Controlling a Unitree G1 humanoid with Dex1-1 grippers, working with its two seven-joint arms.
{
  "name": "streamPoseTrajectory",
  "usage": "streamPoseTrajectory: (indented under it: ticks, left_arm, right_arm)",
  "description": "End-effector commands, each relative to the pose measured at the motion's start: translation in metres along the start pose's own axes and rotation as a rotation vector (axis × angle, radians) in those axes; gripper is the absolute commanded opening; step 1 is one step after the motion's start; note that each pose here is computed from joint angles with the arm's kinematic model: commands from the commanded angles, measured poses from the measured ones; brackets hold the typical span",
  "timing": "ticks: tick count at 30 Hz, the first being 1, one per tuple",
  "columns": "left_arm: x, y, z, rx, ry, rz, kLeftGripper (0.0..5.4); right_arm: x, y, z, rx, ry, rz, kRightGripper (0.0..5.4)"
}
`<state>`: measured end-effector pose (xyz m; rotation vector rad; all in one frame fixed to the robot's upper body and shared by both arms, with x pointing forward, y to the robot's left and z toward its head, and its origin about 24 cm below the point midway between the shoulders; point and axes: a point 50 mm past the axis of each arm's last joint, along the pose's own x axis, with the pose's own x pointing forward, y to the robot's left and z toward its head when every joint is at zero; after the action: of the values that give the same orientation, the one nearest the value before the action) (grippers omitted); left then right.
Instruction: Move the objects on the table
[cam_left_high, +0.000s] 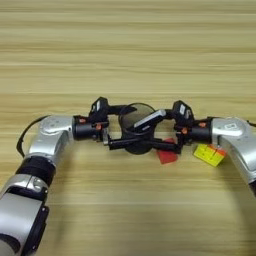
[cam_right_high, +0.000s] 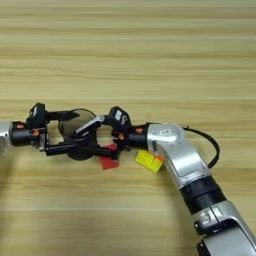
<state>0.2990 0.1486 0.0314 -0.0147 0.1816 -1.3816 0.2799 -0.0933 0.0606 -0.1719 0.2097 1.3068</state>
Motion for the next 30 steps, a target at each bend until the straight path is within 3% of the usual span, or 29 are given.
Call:
streamPoseTrajectory:
  ticks: [1, 5, 23, 30]
  left_arm:
    - [0.006, -0.006, -0.012, -0.030, 0.061, -0.028, 5.40]
    - [0.006, -0.006, -0.013, -0.030, 0.063, -0.028, 5.40]
    - [0.004, -0.007, -0.009, -0.032, 0.041, -0.038, 5.40]
    - [-0.008, -0.012, -0.007, -0.026, 0.026, -0.064, 5.40]
  right_arm:
    - [0.009, 0.003, 0.015, -0.030, -0.060, 0.033, 5.00]
    - [0.009, 0.003, 0.015, -0.032, -0.063, 0.032, 5.38]
    - [0.006, 0.001, 0.017, -0.036, -0.071, 0.020, 5.38]
    - [-0.001, -0.001, 0.018, -0.041, -0.079, 0.013, 5.38]
